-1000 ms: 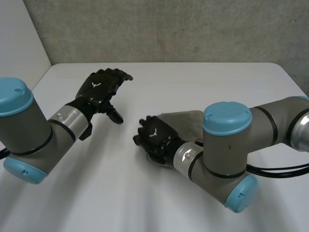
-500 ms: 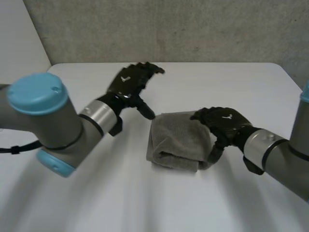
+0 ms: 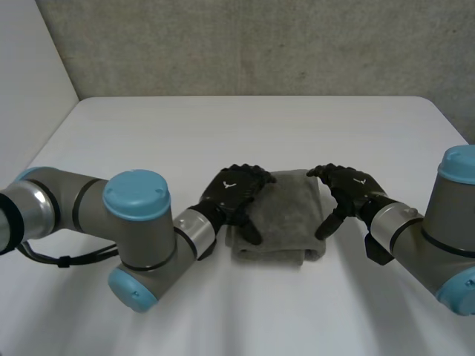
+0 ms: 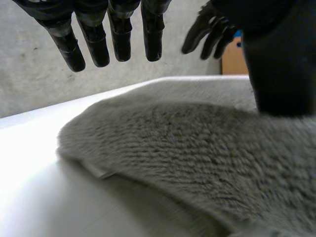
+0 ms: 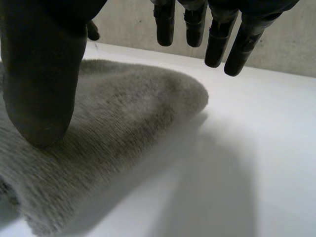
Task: Fold the towel.
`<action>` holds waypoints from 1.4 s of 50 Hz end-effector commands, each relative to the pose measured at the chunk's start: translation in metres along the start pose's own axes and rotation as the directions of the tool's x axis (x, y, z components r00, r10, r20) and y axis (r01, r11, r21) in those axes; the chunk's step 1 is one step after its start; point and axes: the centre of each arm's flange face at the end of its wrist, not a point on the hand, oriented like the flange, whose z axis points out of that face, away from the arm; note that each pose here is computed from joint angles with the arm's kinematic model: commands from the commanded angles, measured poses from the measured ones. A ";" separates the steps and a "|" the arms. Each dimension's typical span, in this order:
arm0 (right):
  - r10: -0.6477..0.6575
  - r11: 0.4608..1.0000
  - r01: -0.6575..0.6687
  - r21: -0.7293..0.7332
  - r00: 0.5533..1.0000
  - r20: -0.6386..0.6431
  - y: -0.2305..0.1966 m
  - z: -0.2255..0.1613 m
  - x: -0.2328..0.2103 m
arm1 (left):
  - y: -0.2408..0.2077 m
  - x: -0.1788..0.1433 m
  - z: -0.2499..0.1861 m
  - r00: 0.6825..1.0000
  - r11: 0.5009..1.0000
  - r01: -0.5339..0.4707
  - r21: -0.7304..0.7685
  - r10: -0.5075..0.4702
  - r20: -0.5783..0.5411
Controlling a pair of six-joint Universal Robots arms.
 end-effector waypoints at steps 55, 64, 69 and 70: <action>-0.141 0.909 0.211 0.360 0.967 -0.211 -0.155 -0.069 -0.016 | -0.177 -0.092 -0.098 0.894 0.976 -0.026 0.216 -0.074 0.441; -0.145 0.917 0.204 0.343 0.971 -0.191 -0.152 -0.067 -0.016 | -0.175 -0.088 -0.097 0.899 0.977 -0.024 0.211 -0.071 0.432; -0.143 0.916 0.203 0.346 0.971 -0.192 -0.152 -0.068 -0.016 | -0.175 -0.088 -0.097 0.900 0.978 -0.023 0.210 -0.071 0.431; -0.142 0.916 0.204 0.347 0.971 -0.194 -0.153 -0.069 -0.016 | -0.175 -0.088 -0.097 0.900 0.978 -0.023 0.210 -0.071 0.431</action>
